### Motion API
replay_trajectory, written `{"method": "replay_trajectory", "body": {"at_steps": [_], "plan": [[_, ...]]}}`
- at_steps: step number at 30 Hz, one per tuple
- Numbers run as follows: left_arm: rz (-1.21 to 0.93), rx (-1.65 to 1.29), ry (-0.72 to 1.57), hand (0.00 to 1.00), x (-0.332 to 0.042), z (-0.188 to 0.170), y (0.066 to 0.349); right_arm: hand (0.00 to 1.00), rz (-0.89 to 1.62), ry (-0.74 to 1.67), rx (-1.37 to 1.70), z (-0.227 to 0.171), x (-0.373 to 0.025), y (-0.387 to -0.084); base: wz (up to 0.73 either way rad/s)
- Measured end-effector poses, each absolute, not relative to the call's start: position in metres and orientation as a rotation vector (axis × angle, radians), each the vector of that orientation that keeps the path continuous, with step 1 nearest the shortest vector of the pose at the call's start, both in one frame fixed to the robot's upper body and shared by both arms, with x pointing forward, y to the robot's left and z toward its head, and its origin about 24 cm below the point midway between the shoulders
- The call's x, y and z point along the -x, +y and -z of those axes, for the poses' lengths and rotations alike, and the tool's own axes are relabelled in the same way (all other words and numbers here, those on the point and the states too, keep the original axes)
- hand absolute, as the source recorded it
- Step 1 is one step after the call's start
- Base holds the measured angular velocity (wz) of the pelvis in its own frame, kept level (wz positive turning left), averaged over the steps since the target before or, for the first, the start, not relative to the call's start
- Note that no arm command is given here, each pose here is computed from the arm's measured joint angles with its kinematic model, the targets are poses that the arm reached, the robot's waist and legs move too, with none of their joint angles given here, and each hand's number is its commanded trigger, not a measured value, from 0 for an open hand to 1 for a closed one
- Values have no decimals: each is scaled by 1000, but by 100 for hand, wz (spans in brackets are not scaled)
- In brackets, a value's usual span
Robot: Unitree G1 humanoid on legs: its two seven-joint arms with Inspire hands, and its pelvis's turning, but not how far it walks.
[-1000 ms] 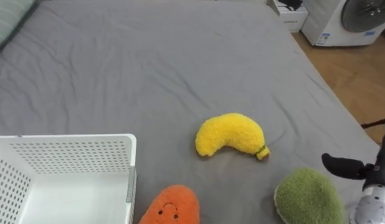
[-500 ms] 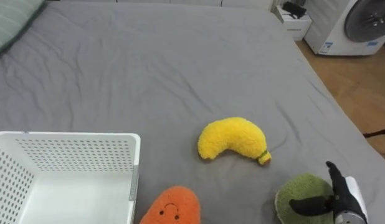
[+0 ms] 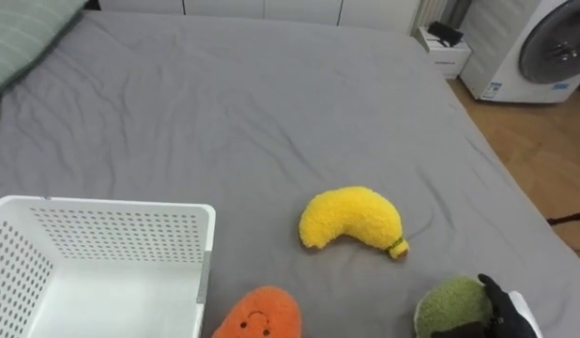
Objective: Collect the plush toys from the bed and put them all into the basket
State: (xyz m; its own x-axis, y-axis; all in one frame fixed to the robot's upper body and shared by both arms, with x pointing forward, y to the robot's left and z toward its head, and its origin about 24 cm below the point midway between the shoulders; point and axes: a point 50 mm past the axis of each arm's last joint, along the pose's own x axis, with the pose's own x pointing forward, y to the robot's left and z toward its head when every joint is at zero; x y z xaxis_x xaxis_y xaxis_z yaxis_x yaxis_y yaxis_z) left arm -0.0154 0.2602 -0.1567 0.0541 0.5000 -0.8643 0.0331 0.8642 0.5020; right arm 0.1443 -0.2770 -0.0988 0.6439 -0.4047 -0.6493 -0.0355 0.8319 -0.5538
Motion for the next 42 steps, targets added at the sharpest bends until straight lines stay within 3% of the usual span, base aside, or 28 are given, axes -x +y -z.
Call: {"method": "replay_trajectory", "body": {"at_steps": [33, 42], "plan": [[-362, -451, 1497, 0, 13, 156, 261, 100, 228, 914, 596, 102, -139, -285, 0], [-343, -458, 1442, 0, -5, 156, 259, 100, 210, 767, 655, 75, -167, -279, 0]]}}
